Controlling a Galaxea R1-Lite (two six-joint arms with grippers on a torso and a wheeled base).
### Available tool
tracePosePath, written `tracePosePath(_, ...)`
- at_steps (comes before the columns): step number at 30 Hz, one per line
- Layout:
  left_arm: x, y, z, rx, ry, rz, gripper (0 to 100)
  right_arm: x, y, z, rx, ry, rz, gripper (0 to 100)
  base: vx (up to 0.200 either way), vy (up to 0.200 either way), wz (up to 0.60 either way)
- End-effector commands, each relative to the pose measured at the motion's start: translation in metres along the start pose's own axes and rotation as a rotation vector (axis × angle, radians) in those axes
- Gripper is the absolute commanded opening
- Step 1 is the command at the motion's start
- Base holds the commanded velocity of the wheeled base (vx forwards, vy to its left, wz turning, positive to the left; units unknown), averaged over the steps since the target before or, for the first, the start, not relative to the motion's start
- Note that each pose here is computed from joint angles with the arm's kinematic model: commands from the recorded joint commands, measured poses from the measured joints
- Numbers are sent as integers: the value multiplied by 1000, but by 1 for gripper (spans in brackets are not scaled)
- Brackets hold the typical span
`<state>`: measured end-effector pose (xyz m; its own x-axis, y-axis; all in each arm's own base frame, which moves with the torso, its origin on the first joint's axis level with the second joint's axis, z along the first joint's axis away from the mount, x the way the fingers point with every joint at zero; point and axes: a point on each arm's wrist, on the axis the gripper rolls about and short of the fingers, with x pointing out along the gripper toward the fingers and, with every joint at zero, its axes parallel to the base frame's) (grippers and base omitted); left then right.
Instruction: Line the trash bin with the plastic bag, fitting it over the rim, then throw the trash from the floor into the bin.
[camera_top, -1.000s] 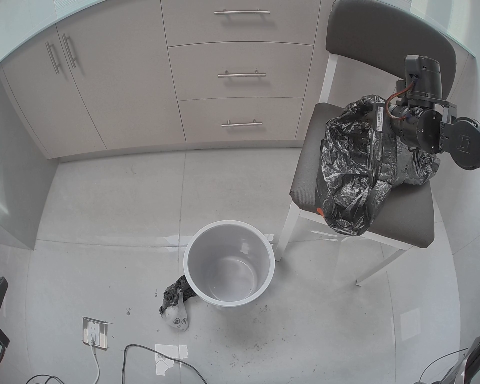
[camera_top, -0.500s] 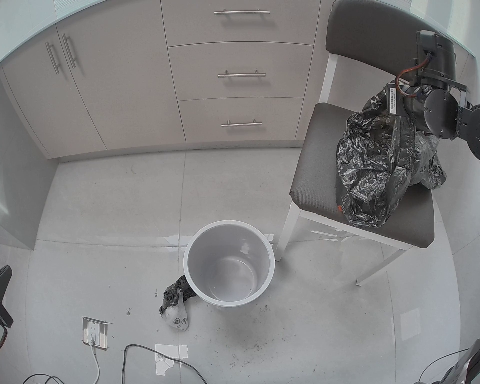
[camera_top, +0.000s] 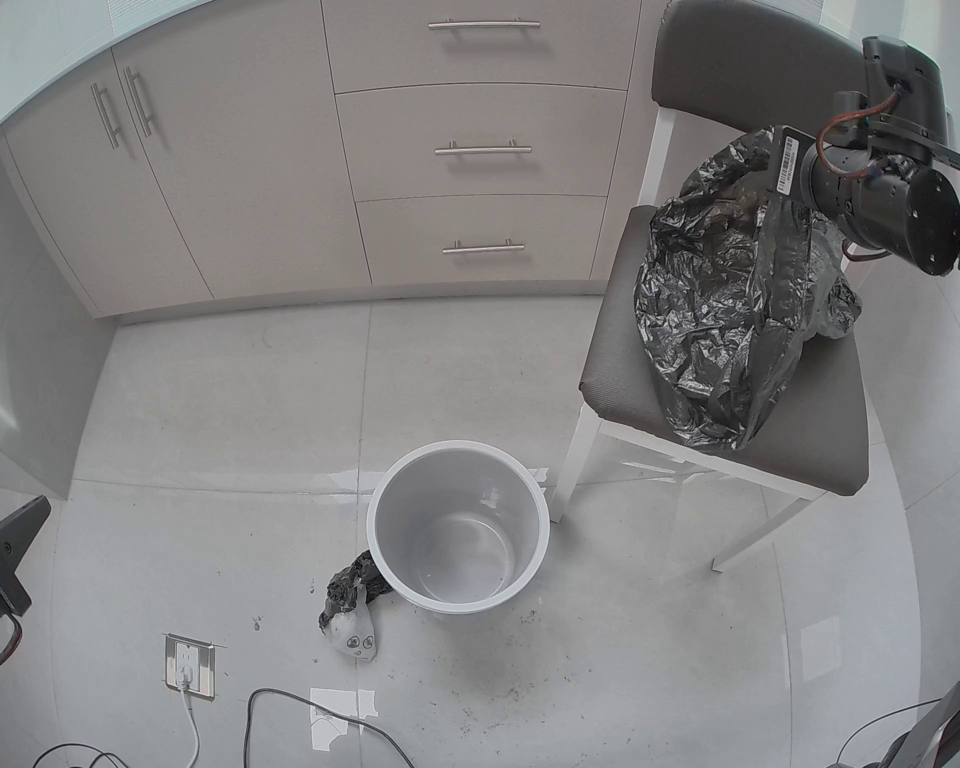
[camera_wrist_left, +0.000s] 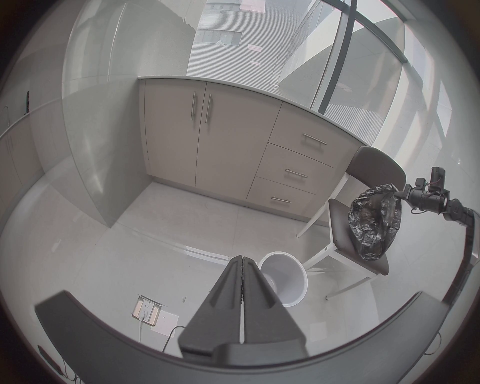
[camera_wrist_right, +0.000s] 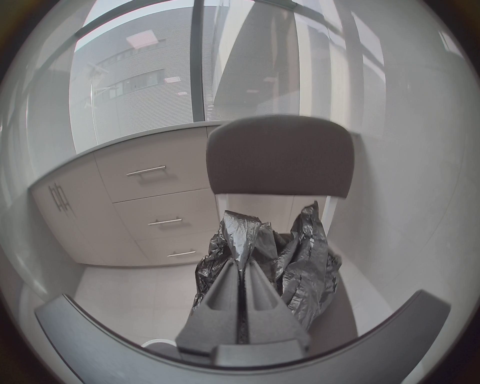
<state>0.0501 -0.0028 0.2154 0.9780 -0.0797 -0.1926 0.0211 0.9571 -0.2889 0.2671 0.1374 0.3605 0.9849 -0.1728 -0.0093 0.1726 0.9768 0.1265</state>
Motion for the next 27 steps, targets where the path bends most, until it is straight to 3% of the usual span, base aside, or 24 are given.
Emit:
tracePosePath(1, 1, -2, 1, -21, 7, -24, 0, 11, -12, -16, 110, 124, 73, 0, 0, 0, 0)
tracePosePath(4, 0, -2, 1, -19, 4, -25, 0, 23, -20, -23, 208, 206, 121, 0, 0, 0, 0)
tracePosePath(5, 0, -2, 1, -19, 5, -28, 0, 33, -31, -29, 292, 278, 157, 0, 0, 0, 0)
tracePosePath(11, 0, -1, 0, -22, 9, -26, 0, 61, -66, -35, 524, 416, 252, 0, 0, 0, 0)
tracePosePath(17, 0, -4, 0, -63, 23, -76, 0, 78, -79, -46, 653, 517, 296, 0, 0, 0, 0)
tracePosePath(21, -1, -6, 1, -112, 40, -130, 0, 80, -80, -48, 756, 602, 376, 0, 0, 0, 0)
tracePosePath(27, 0, -6, 1, -117, 44, -155, 0, 79, -90, -47, 889, 729, 498, 0, 0, 0, 0)
